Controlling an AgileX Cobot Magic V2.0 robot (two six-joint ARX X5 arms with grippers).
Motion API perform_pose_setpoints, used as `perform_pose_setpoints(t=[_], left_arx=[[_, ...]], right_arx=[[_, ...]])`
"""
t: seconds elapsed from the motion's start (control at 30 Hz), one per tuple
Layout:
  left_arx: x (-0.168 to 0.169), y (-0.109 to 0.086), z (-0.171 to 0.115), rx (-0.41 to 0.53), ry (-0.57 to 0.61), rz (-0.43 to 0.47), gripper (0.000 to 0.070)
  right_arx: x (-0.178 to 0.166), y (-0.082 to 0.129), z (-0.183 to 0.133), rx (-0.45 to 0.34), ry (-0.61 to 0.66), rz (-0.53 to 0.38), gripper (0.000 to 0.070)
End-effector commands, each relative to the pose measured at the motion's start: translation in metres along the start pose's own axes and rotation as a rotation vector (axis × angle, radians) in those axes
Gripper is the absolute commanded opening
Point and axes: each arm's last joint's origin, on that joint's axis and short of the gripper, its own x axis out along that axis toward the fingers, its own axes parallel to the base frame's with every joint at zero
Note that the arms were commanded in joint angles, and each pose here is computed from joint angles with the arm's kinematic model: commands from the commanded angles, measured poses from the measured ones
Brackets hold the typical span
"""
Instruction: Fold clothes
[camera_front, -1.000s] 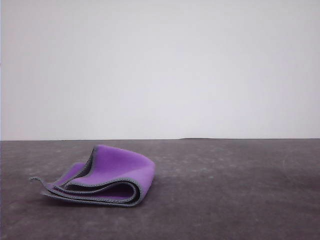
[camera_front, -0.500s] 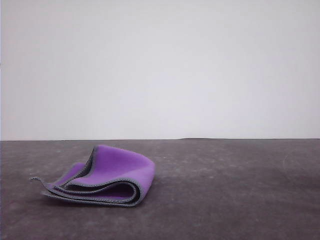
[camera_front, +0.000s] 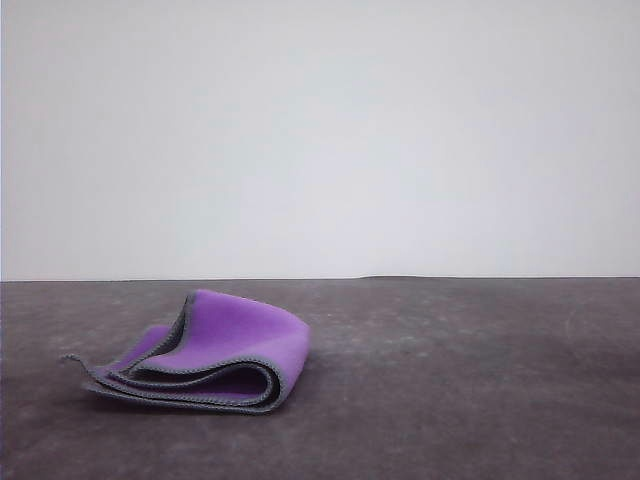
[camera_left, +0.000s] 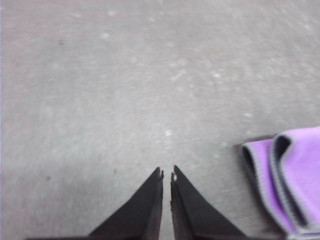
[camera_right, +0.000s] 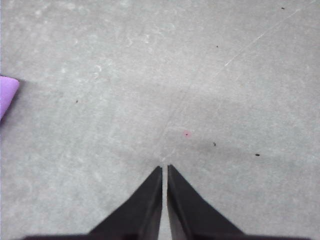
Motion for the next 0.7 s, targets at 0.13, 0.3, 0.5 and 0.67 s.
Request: perform_pose_setpoints(t=[0.13,0.3,0.5,0.67], left_arx=[[0.0,0.003,-0.048,-0.052,-0.092,0.034,0.0016],[0.003,0.005,-0.066,-0.055,-0.14,0.049,0.0016],[0.006,0.005,-0.074,-0.055,-0.182,0.054,0.0016],[0.005,0.007,-0.075,-0.063,-0.2,0.097,0.0016]], right_arx=[[0.001,0.0,0.001,-0.003,-0.001,0.0,0.001],[0.001,0.0,0.001,-0.003,-0.001,0.0,0.001],[0.001,0.0,0.001,-0.003,-0.001,0.0,0.001],[0.001,0.0,0.001,-0.003,-0.002,0.0,0.001]])
